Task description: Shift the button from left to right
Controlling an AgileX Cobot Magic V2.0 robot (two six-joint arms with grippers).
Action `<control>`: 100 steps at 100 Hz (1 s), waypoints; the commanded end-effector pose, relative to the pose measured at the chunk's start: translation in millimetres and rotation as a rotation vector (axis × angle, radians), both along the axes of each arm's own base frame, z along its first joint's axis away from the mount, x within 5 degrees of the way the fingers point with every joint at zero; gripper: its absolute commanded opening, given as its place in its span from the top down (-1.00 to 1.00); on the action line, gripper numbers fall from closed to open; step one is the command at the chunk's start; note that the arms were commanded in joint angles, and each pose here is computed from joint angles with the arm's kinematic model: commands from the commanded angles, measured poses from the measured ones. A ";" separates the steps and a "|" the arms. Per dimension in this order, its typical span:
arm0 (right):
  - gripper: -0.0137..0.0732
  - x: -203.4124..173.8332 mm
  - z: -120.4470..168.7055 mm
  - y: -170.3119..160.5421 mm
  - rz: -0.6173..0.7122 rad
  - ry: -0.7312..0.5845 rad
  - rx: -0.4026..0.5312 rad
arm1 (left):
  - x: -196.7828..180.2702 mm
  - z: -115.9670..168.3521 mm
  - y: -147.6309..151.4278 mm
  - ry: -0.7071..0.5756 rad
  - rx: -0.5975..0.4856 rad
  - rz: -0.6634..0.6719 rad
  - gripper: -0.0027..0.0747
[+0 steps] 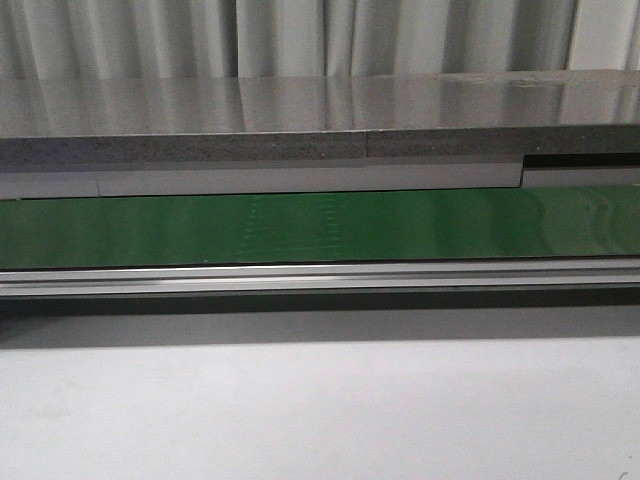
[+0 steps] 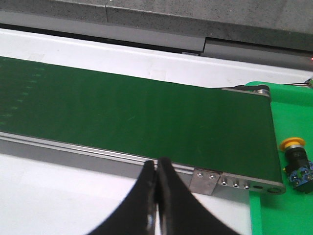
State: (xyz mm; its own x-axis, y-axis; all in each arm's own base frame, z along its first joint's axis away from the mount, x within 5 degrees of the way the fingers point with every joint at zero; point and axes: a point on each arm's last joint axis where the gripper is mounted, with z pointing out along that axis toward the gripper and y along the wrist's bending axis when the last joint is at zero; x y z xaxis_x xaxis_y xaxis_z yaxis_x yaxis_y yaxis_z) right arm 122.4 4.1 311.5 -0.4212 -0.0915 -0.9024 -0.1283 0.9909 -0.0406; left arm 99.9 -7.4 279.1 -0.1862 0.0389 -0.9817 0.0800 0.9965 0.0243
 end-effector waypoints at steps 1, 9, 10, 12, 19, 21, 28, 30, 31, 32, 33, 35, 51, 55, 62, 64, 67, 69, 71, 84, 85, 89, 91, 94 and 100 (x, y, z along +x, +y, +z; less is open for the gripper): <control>0.84 1.6 13.5 -1.1 -0.021 -0.083 0.012 | 1.3 17.3 -0.3 -0.112 -0.018 0.000 0.98; 0.84 1.6 13.5 -1.1 -0.021 -0.083 0.012 | 1.3 17.3 -0.3 -0.112 -0.018 0.000 0.98; 0.84 1.6 13.5 -1.1 -0.021 -0.083 0.012 | 1.3 17.3 -0.3 -0.112 -0.018 0.000 0.98; 0.84 1.6 13.5 -1.1 -0.021 -0.083 0.012 | 1.3 17.3 -0.3 -0.112 -0.018 0.000 0.98; 0.84 1.6 13.5 -1.1 -0.021 -0.083 0.012 | 1.3 17.3 -0.3 -0.112 -0.018 0.000 0.98; 0.84 1.6 13.5 -1.1 -0.021 -0.083 0.012 | 1.3 17.3 -0.3 -0.112 -0.018 0.000 0.98; 0.84 1.6 13.5 -1.1 -0.021 -0.083 0.012 | 1.3 17.3 -0.3 -0.112 -0.018 0.000 0.98; 0.84 1.6 13.5 -1.1 -0.021 -0.083 0.012 | 1.3 17.3 -0.3 -0.112 -0.018 0.000 0.98; 0.84 1.6 13.5 -1.1 -0.021 -0.083 0.012 | 1.3 17.3 -0.3 -0.112 -0.018 0.000 0.98; 0.84 1.7 13.6 -1.1 -0.021 -0.084 0.011 | 1.3 17.3 -0.3 -0.112 -0.018 0.000 0.98; 0.84 1.7 13.7 -1.2 -0.022 -0.085 0.011 | 1.3 17.3 -0.3 -0.112 -0.018 0.000 0.98; 0.84 1.8 13.9 -1.3 -0.023 -0.088 0.010 | 1.3 17.3 -0.3 -0.112 -0.018 0.000 0.98; 0.84 2.4 15.2 -1.4 -0.027 -0.109 0.009 | 1.3 17.3 -0.3 -0.112 -0.018 0.000 0.98; 0.84 1.5 15.2 -0.6 -0.023 -0.119 0.006 | 1.3 17.3 -0.3 -0.112 -0.018 0.000 0.98; 0.84 -1.0 14.0 0.6 -0.026 -0.145 0.018 | 1.3 17.3 -0.3 -0.112 -0.018 0.000 0.98; 0.84 -2.1 13.3 0.9 -0.030 -0.155 0.023 | 1.3 17.3 -0.3 -0.112 -0.018 0.000 0.98; 0.84 -4.0 11.9 1.0 -0.037 -0.168 0.032 | 1.3 17.3 -0.3 -0.112 -0.018 0.000 0.98; 0.84 -5.5 10.6 1.0 -0.043 -0.178 0.040 | 1.3 17.3 -0.3 -0.112 -0.018 0.000 0.98; 0.84 -7.2 9.1 0.9 -0.049 -0.190 0.047 | 1.3 17.3 -0.3 -0.112 -0.018 0.000 0.98; 0.84 -19.7 -2.8 -0.8 -0.090 -0.269 0.085 | 1.3 17.3 -0.3 -0.112 -0.018 0.000 0.98; 0.84 -21.3 -4.8 -1.0 -0.095 -0.273 0.093 | 1.3 17.3 -0.3 -0.112 -0.018 0.000 0.98; 0.84 -25.4 -8.5 -1.9 -0.105 -0.298 0.095 | 1.3 17.3 -0.3 -0.112 -0.018 0.000 0.98; 0.84 -27.8 -11.1 -2.3 -0.110 -0.310 0.096 | 1.3 17.3 -0.3 -0.112 -0.018 0.000 0.98; 0.84 -32.0 -15.5 -2.7 -0.115 -0.325 0.101 | 1.3 17.3 -0.3 -0.112 -0.018 0.000 0.98; 0.84 -38.8 -22.6 -3.2 -0.123 -0.349 0.105 | 1.3 17.3 -0.3 -0.112 -0.018 0.000 0.98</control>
